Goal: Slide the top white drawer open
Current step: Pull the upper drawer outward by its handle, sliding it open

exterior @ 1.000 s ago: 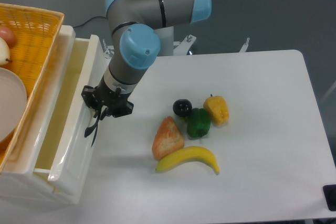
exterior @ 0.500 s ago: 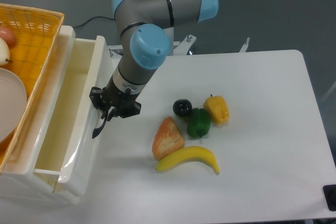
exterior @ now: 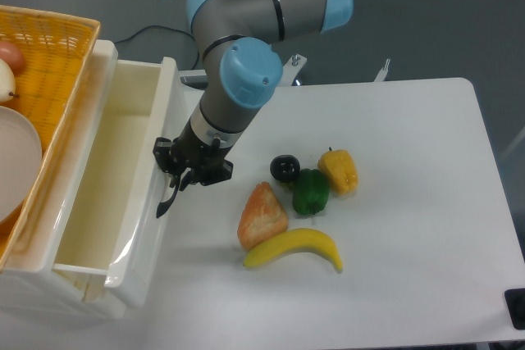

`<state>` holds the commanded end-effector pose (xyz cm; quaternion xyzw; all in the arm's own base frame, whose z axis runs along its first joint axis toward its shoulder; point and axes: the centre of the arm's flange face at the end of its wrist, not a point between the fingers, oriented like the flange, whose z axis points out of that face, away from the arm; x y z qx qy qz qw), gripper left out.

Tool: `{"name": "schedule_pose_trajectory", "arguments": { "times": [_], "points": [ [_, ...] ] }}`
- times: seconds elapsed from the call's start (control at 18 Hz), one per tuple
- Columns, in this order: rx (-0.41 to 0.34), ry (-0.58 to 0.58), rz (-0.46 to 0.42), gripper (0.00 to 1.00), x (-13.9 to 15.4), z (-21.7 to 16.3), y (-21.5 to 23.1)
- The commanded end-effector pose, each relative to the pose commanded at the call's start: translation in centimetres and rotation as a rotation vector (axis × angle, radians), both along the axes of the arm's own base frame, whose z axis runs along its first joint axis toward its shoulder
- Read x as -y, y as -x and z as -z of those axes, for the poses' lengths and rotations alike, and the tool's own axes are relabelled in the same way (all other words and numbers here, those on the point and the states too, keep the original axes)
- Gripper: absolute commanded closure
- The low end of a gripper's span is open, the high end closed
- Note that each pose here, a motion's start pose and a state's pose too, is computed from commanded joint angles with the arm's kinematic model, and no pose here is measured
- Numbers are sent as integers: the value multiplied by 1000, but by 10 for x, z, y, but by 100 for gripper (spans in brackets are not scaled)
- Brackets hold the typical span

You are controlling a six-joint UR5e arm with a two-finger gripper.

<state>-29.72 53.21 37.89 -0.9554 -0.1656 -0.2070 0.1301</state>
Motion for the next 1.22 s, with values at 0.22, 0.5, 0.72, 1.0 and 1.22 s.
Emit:
{"name": "schedule_pose_trajectory", "arguments": {
  "times": [0.22, 0.5, 0.72, 1.0, 1.22],
  "points": [
    [-2, -2, -12, 77, 4, -1, 8],
    [-2, -4, -30, 77, 9, -1, 18],
    [-2, -4, -43, 76, 13, -1, 25],
    [-7, -9, -48, 76, 20, 0, 35],
    [-7, -9, -58, 76, 23, 0, 41]
  ]
}}
